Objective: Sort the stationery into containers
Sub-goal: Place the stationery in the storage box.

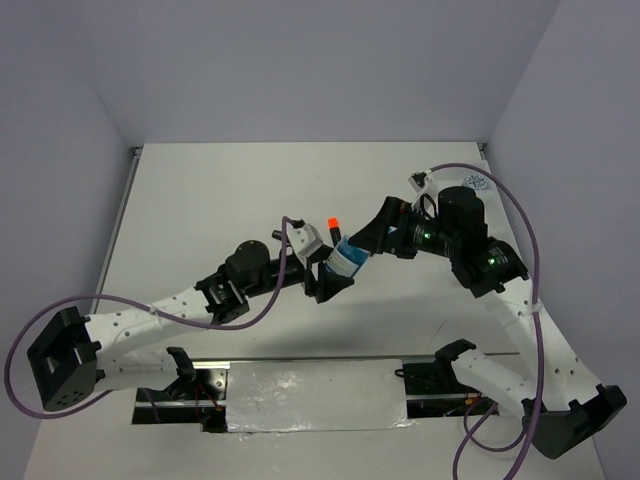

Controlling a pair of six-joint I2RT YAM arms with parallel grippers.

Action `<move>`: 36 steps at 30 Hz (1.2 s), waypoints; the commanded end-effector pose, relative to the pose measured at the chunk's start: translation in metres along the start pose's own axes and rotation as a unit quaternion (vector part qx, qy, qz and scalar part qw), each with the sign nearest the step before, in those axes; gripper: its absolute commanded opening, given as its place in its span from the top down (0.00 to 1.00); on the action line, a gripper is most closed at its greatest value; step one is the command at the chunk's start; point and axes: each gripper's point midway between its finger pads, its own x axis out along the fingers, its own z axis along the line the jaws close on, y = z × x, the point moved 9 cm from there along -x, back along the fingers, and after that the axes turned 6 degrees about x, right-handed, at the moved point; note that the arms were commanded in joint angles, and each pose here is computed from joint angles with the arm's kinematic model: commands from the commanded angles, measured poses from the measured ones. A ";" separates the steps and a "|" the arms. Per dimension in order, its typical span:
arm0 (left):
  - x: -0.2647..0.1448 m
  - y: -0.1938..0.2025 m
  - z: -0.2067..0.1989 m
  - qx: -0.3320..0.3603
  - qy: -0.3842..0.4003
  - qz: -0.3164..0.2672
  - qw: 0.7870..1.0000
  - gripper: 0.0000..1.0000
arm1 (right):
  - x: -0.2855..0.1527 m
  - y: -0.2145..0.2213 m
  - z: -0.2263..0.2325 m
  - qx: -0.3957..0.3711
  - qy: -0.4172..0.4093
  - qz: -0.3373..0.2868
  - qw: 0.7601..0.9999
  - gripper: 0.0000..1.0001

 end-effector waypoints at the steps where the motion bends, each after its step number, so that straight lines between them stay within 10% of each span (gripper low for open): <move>1: 0.011 -0.027 -0.008 0.055 0.047 -0.060 0.996 1.00 | -0.001 0.000 0.014 0.003 -0.057 -0.004 0.998 0.00; 19: 0.005 -0.032 -0.016 0.061 0.079 -0.103 0.990 1.00 | 0.009 0.017 0.009 0.019 -0.087 0.034 0.995 0.09; 24: 0.007 -0.030 -0.015 0.061 0.076 -0.097 0.991 1.00 | 0.006 0.018 0.015 0.012 -0.104 0.036 0.994 0.50; 25: 0.008 -0.028 -0.015 0.062 0.078 -0.093 0.991 1.00 | 0.006 0.017 0.015 0.010 -0.103 0.034 0.994 0.83; 26: 0.009 -0.028 -0.016 0.061 0.083 -0.090 0.991 1.00 | 0.006 0.017 0.015 0.008 -0.102 0.030 0.994 0.94; 28: 0.010 -0.025 -0.015 0.060 0.080 -0.080 0.992 0.99 | 0.006 0.015 0.014 0.003 -0.100 0.023 0.995 1.00; 31: 0.011 -0.020 -0.005 0.043 0.023 -0.061 0.997 0.52 | 0.008 0.015 0.014 -0.005 -0.107 0.025 0.994 1.00; 33: 0.011 -0.016 0.007 0.028 -0.051 -0.036 0.998 0.01 | 0.007 0.011 0.015 -0.015 -0.103 0.009 0.994 1.00; 36: 0.010 -0.018 0.019 0.015 -0.125 -0.003 0.992 0.01 | 0.006 -0.005 0.010 -0.045 -0.039 -0.052 0.997 1.00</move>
